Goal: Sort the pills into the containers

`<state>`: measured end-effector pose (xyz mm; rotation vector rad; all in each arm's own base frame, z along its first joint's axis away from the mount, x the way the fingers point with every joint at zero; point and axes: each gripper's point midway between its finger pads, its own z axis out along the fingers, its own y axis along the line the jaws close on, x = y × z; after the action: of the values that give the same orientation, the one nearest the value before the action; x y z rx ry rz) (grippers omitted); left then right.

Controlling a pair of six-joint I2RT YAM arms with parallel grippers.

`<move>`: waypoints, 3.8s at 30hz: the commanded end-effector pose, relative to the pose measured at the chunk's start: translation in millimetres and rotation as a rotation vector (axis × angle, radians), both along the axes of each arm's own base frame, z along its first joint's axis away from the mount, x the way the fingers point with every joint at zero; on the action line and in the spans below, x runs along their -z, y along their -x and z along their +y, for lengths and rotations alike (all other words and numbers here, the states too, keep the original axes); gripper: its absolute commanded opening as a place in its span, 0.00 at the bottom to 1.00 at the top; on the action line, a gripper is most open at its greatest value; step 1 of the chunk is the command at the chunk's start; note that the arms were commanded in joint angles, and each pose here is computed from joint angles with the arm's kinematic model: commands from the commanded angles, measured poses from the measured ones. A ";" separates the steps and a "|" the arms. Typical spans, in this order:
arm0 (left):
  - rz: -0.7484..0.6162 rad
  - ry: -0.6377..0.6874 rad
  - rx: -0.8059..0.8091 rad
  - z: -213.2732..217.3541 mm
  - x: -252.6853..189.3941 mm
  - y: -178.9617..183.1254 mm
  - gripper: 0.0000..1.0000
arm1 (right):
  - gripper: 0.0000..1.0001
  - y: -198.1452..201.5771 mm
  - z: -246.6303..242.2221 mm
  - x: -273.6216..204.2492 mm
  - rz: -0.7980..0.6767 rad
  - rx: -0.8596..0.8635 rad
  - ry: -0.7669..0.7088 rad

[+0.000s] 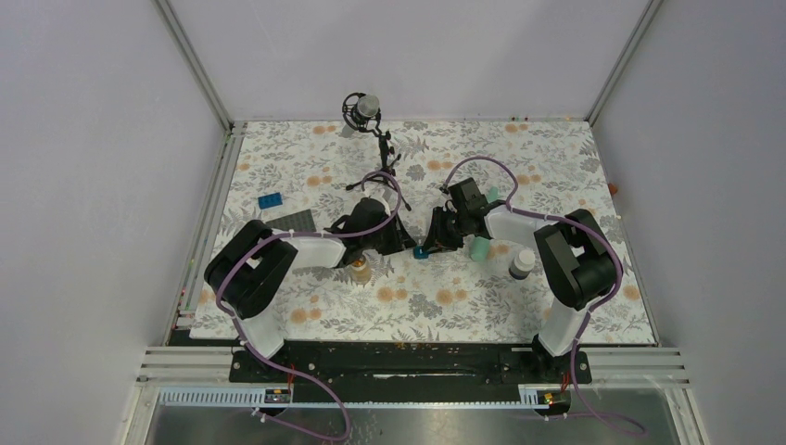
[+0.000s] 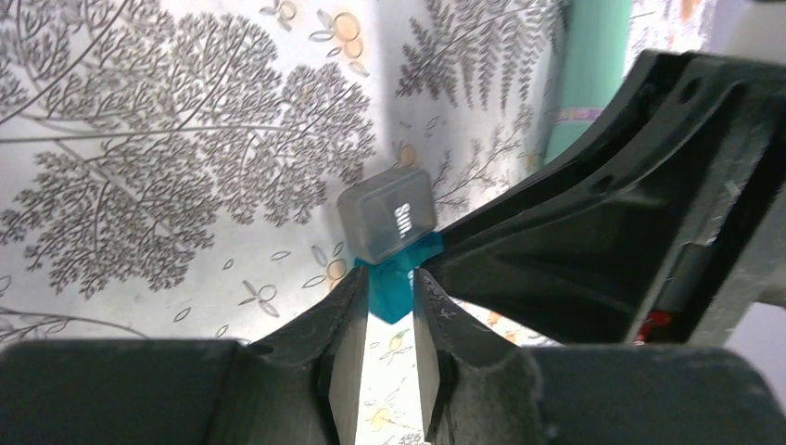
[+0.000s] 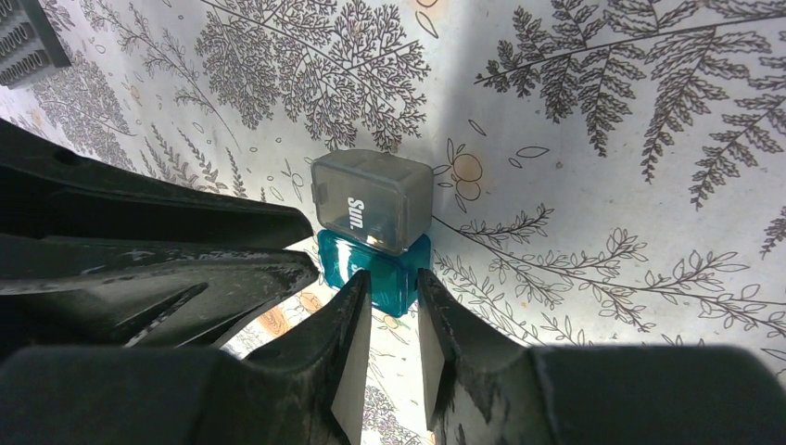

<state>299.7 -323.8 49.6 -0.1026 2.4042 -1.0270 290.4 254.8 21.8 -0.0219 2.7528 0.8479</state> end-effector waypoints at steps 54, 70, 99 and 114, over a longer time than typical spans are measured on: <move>-0.298 -0.062 -0.179 69.8 -109.8 -3.5 0.38 | 0.87 -31.9 3.7 -40.1 -0.229 0.059 0.344; -0.373 -0.074 -0.250 100.8 -131.1 11.8 0.77 | 0.64 -36.5 11.0 -6.9 -0.219 0.015 0.548; -0.319 -0.014 -0.163 83.2 -107.7 22.5 0.80 | 0.33 -32.3 16.9 -36.0 -0.204 0.147 0.450; -0.215 0.342 0.062 13.6 -135.4 48.1 0.75 | 0.33 2.2 25.1 -143.1 -0.310 0.156 0.114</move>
<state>257.7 -284.3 149.6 -0.0885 2.1517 -1.1816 298.0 270.0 137.0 0.0118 2.5192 0.4516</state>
